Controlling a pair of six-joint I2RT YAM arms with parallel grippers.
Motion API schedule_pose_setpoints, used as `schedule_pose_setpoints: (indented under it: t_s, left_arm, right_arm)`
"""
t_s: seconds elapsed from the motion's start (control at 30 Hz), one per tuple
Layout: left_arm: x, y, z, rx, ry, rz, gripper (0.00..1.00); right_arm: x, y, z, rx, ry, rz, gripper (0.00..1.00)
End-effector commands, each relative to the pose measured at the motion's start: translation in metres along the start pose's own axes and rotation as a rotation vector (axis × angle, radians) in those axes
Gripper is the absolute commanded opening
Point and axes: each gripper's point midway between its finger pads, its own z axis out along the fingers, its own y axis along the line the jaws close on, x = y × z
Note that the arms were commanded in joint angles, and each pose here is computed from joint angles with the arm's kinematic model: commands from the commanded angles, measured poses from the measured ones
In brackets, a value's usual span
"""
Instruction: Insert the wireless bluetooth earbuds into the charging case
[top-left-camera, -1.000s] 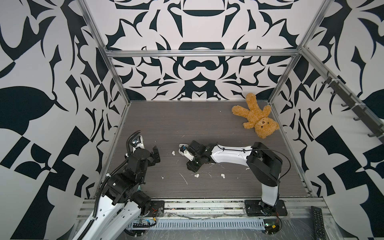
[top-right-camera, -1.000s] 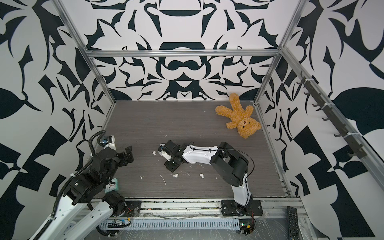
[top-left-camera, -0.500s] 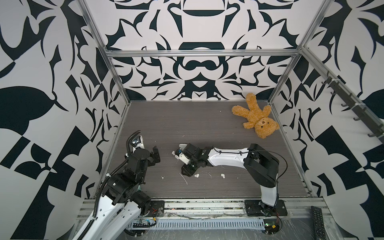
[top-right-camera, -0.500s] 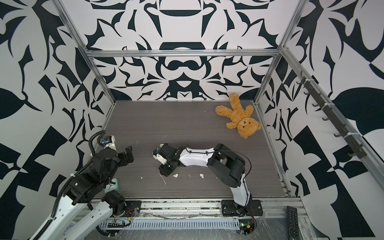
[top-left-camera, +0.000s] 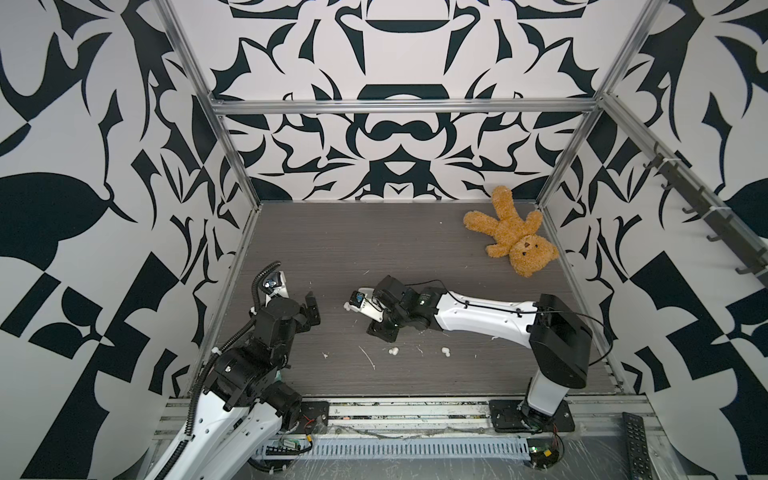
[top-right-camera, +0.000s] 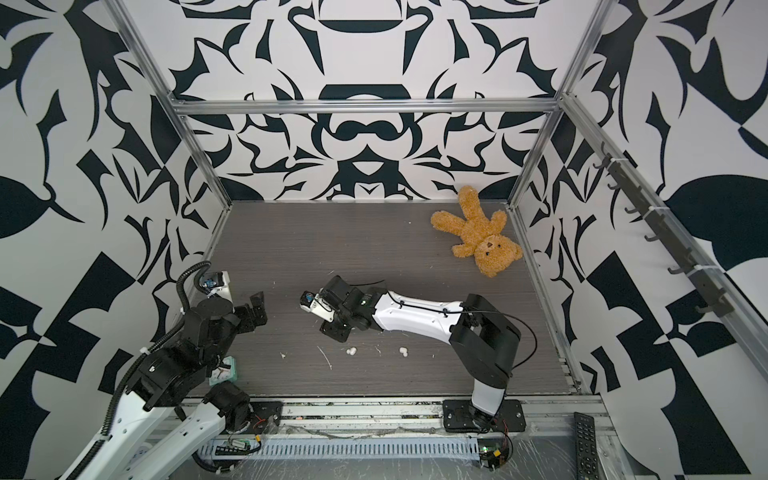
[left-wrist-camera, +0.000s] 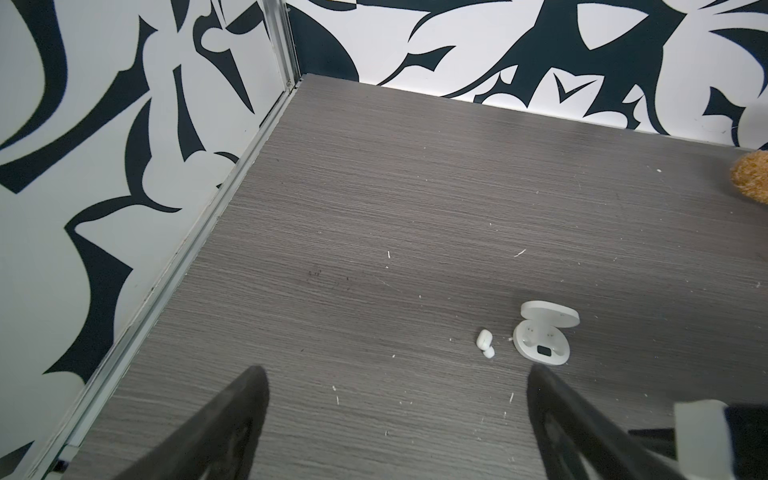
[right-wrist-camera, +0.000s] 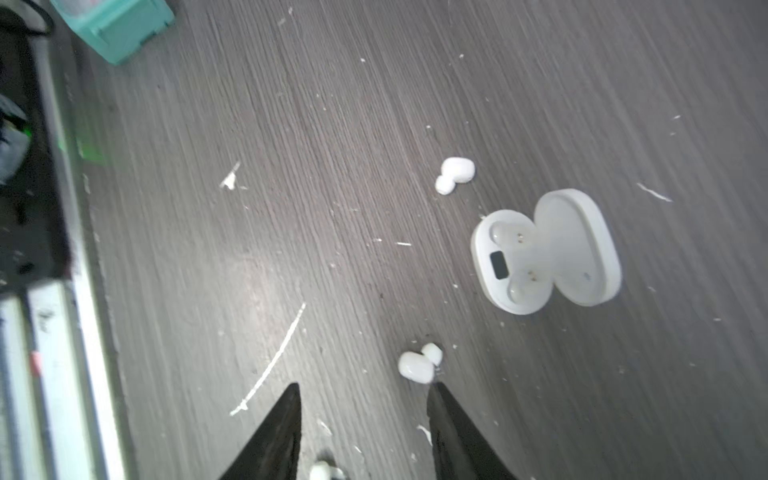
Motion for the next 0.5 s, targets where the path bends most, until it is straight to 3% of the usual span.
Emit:
schedule_pose_setpoints:
  t_s: [0.0, 0.47]
  left_arm:
    - [0.0, 0.005, -0.001, -0.019, -0.01, -0.013, 0.99]
    - [-0.002, 0.007, -0.003, -0.023, -0.021, -0.02, 0.99]
  right_arm:
    - [0.015, -0.011, 0.003, 0.081, 0.03, -0.181, 0.52]
    - [0.018, -0.016, 0.022, 0.211, -0.002, -0.459, 0.5]
